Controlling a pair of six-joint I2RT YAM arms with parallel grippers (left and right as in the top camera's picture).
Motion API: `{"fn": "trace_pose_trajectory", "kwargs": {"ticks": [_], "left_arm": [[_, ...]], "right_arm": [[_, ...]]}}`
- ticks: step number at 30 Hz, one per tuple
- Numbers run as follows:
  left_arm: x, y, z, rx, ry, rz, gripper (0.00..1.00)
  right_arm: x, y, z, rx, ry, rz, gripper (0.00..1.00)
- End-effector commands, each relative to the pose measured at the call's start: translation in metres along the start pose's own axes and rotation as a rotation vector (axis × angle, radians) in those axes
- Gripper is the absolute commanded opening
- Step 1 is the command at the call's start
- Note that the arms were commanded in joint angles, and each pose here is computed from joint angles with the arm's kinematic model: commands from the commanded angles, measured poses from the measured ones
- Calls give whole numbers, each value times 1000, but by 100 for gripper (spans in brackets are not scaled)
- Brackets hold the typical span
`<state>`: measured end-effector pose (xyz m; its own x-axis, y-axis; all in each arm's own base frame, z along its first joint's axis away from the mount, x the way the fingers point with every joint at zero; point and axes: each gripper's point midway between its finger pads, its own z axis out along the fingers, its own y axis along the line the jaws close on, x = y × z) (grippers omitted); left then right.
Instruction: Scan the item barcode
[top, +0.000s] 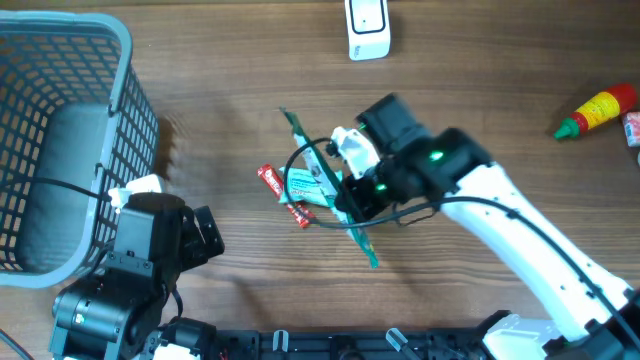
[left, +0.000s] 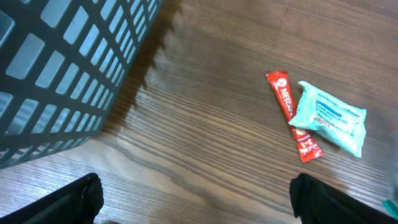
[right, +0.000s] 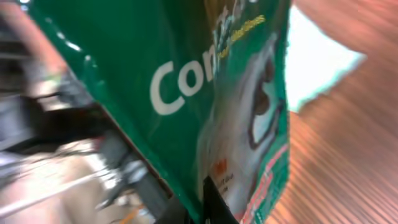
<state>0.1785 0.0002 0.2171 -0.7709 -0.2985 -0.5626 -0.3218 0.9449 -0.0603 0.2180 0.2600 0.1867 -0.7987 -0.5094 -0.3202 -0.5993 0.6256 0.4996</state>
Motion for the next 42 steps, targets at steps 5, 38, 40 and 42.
{"fn": "trace_pose_trajectory", "kwargs": {"ticks": [5,38,40,42], "left_arm": [[0,0,0,3,0,10,100],[0,0,0,3,0,10,100],[0,0,0,3,0,10,100],[0,0,0,3,0,10,100]], "right_arm": [[6,42,14,-425,14,-77,4],[-14,-75,99,-308,33,298,4],[-11,-81,100,-266,42,310,4],[-10,-83,100,-256,45,314,5]]}}
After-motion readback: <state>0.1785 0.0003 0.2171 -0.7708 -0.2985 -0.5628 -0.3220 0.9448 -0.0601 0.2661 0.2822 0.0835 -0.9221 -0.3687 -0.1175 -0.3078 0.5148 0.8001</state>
